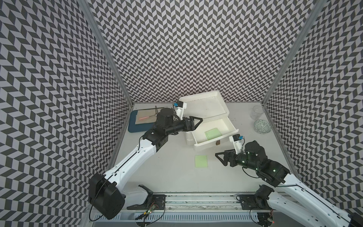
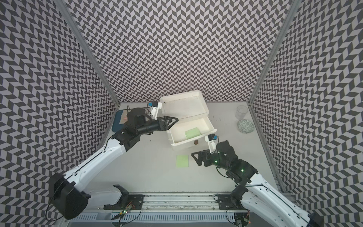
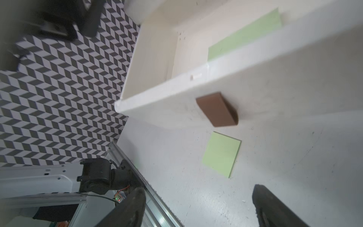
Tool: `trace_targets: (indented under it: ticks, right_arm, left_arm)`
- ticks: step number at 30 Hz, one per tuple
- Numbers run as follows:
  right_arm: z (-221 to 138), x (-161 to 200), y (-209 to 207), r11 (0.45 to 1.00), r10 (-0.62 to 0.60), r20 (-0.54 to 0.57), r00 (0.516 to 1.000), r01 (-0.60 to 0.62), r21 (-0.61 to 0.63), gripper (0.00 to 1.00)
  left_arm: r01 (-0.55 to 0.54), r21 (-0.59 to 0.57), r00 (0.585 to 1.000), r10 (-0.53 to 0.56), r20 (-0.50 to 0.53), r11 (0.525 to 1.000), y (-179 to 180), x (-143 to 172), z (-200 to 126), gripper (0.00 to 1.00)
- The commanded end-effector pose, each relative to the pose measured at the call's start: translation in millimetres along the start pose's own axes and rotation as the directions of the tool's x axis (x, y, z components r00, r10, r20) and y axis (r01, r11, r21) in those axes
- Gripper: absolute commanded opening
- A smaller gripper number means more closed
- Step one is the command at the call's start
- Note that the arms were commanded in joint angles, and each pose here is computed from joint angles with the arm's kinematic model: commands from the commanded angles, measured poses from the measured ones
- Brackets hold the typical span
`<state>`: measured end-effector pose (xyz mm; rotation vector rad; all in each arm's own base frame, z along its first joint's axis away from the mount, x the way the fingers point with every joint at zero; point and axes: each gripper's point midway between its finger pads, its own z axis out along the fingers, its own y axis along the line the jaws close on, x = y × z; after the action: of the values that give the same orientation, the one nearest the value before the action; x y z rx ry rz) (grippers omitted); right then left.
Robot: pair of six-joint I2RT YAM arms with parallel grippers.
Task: Please put the sticky notes in the drawer by color
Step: Place the sticky notes in the drawer, then pick up the sticky notes from the center of the board.
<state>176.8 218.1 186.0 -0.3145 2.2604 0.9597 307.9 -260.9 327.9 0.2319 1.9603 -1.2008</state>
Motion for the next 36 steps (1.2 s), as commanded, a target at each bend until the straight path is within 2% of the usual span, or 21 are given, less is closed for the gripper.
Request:
trace_targets:
  ticks: [1,6,11,14,21,29,33,36]
  right_arm:
    - [11,0,4,0.997,-0.012,0.085,0.996,0.005,0.073,0.89]
    - [42,28,-3,0.976,-0.041,0.093,0.995,0.021,0.217,0.91]
    - [69,42,4,0.970,-0.010,0.145,0.989,-0.025,0.240,0.95]
    - [85,50,13,0.968,-0.017,0.164,0.986,-0.025,0.252,0.96]
    - [125,70,-6,0.896,-0.081,0.108,0.991,0.025,0.443,1.00]
    - [151,75,-12,0.825,-0.151,0.040,0.988,0.104,0.555,1.00]
    - [160,83,-26,0.814,-0.130,-0.002,0.992,0.108,0.571,1.00]
    - [162,94,-39,0.785,-0.126,-0.051,0.991,0.131,0.605,1.00]
  left_arm:
    - [-0.002,-0.140,1.000,0.007,0.030,0.990,40,20,-20,0.82]
    - [0.059,-0.230,0.998,-0.051,0.040,0.971,88,62,-42,0.81]
    - [0.087,-0.312,0.995,-0.069,0.067,0.946,125,89,-61,0.80]
    - [0.081,-0.335,0.994,-0.053,0.092,0.939,140,100,-68,0.80]
    - [0.010,-0.428,0.998,0.020,0.065,0.904,172,126,-76,0.80]
    - [-0.037,-0.433,0.998,0.059,0.038,0.901,184,145,-77,0.79]
    - [-0.057,-0.400,0.996,0.080,0.041,0.915,176,145,-79,0.80]
    - [-0.060,-0.402,0.993,0.094,0.066,0.914,174,143,-83,0.80]
